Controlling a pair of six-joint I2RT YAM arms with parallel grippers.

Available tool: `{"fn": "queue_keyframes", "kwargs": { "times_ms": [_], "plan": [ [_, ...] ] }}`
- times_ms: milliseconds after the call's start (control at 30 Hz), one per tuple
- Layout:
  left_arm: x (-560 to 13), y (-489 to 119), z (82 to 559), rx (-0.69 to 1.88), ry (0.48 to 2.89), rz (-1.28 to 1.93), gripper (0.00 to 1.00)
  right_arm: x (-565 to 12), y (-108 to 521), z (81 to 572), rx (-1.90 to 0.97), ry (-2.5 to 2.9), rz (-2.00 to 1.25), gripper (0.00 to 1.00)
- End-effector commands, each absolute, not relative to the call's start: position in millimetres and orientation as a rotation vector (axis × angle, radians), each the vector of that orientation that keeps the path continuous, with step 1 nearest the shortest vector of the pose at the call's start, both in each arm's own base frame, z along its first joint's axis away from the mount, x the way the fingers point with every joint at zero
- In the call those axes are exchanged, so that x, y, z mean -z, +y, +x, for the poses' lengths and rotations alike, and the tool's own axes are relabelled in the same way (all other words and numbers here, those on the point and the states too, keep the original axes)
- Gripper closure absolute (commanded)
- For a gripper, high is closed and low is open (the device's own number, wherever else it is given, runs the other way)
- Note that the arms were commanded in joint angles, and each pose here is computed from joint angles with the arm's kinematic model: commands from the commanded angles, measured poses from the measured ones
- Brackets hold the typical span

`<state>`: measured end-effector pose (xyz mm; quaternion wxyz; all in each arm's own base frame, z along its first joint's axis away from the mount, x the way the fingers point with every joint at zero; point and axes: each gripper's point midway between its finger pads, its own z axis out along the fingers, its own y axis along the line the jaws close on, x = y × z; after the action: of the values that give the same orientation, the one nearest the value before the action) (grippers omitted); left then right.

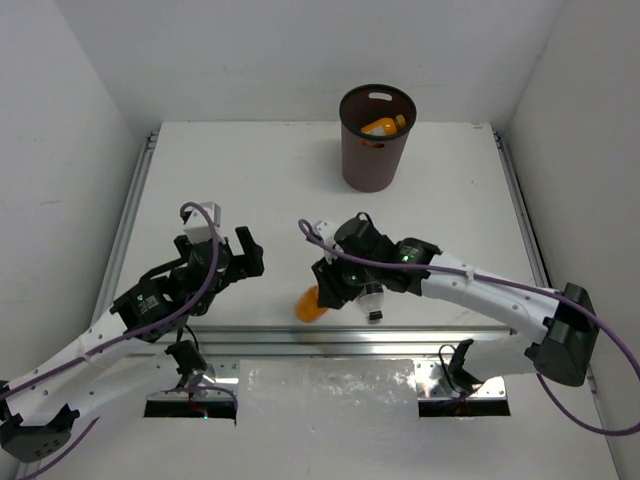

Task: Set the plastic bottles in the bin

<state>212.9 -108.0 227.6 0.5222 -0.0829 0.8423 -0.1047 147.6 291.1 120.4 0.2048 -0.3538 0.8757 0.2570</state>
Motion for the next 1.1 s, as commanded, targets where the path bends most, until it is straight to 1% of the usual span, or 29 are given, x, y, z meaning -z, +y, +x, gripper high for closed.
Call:
{"fn": "queue_keyframes", "kwargs": {
  "times_ms": [0, 33, 100, 133, 167, 200, 233, 267, 300, 333, 367, 400, 433, 567, 600, 667, 700, 733, 767, 800, 867, 933, 967, 1000, 1033, 1067],
  "plan": [
    [-238.3, -105.5, 215.7, 0.274, 1.967, -0.224, 0.00, -218.4, 327.8, 172.6, -0.889, 2.095, -0.992, 0.71],
    [-239.2, -105.5, 215.6, 0.278, 1.965, -0.227, 0.00, -244.7, 325.6, 196.8, -0.839, 2.042, -0.916, 0.71],
    [-239.1, -104.6, 215.4, 0.275, 1.965, -0.230, 0.00, -269.1, 316.2, 228.5, -0.773, 2.002, -0.826, 0.72],
    [-238.6, -104.4, 215.5, 0.273, 1.965, -0.232, 0.00, -297.7, 311.8, 247.7, -0.763, 1.954, -0.761, 0.72],
    [-239.4, -104.6, 215.2, 0.279, 1.962, -0.234, 0.00, -304.1, 290.7, 283.8, -0.711, 1.970, -0.650, 0.73],
    [-238.7, -104.7, 215.1, 0.278, 1.964, -0.231, 0.00, -332.8, 279.0, 306.6, -0.677, 1.917, -0.571, 0.73],
    [-238.6, -105.2, 215.3, 0.280, 1.965, -0.230, 0.00, -332.4, 252.4, 345.8, -0.559, 1.928, -0.463, 0.73],
    [-237.9, -105.4, 215.5, 0.278, 1.966, -0.228, 0.00, -340.5, 239.4, 365.6, -0.506, 1.912, -0.411, 0.73],
    [-237.5, -106.4, 215.7, 0.279, 1.969, -0.226, 0.00, -363.6, 228.5, 384.9, -0.467, 1.858, -0.360, 0.73],
    [-237.4, -106.6, 216.0, 0.277, 1.970, -0.224, 0.00, -371.8, 205.1, 410.1, -0.403, 1.834, -0.285, 0.73],
    [-235.2, -107.2, 216.3, 0.271, 1.977, -0.220, 0.00, -356.3, 195.4, 437.0, -0.332, 1.867, -0.244, 0.73],
    [-235.8, -107.6, 216.6, 0.271, 1.977, -0.220, 0.00, -376.7, 173.8, 458.2, -0.286, 1.829, -0.175, 0.73],
    [-234.1, -108.6, 217.0, 0.267, 1.984, -0.213, 0.00, -375.2, 164.0, 473.5, -0.259, 1.839, -0.144, 0.73],
    [-232.8, -111.0, 217.9, 0.266, 1.992, -0.200, 0.00, -364.8, 153.4, 547.7, -0.253, 1.856, -0.129, 0.73],
    [-232.2, -111.0, 218.3, 0.262, 1.993, -0.199, 0.00, -363.0, 151.5, 557.0, -0.254, 1.861, -0.128, 0.73],
    [-231.3, -110.8, 218.5, 0.257, 1.996, -0.199, 0.00, -348.9, 143.8, 570.2, -0.250, 1.904, -0.124, 0.66],
    [-230.7, -111.6, 218.7, 0.259, 1.998, -0.196, 0.00, -339.5, 139.4, 578.6, -0.250, 1.918, -0.119, 0.59],
    [-231.0, -111.6, 218.9, 0.258, 1.997, -0.193, 0.00, -338.1, 138.1, 581.3, -0.249, 1.913, -0.114, 0.36],
    [-229.7, -112.6, 219.0, 0.259, 2.002, -0.189, 0.00, -325.1, 136.4, 582.2, -0.245, 1.935, -0.112, 0.18],
    [-228.6, -113.8, 219.5, 0.256, 2.007, -0.178, 0.00, -337.3, 138.3, 579.2, -0.265, 1.902, -0.124, 0.01],
    [-227.2, -119.3, 220.4, 0.274, 2.015, -0.157, 0.00, -348.6, 138.7, 573.0, -0.277, 1.884, -0.129, 0.01],
    [-218.8, -125.4, 223.4, 0.258, 2.046, -0.128, 0.00, -376.7, 136.4, 554.5, -0.298, 1.855, -0.111, 0.01],
    [-214.2, -127.8, 224.9, 0.245, 2.069, -0.115, 0.01, -380.4, 134.8, 545.7, -0.302, 1.862, -0.097, 0.01],
    [-208.6, -129.3, 225.8, 0.226, 2.098, -0.106, 0.02, -380.3, 135.3, 532.2, -0.303, 1.886, -0.086, 0.01],
    [-202.5, -133.6, 229.1, 0.203, 2.135, -0.105, 0.02, -408.5, 132.8, 504.1, -0.315, 1.847, -0.075, 0.01],
    [-198.3, -135.5, 229.4, 0.202, 2.156, -0.104, 0.03, -375.6, 139.0, 488.5, -0.304, 1.935, -0.081, 0.01]
  ]
}}
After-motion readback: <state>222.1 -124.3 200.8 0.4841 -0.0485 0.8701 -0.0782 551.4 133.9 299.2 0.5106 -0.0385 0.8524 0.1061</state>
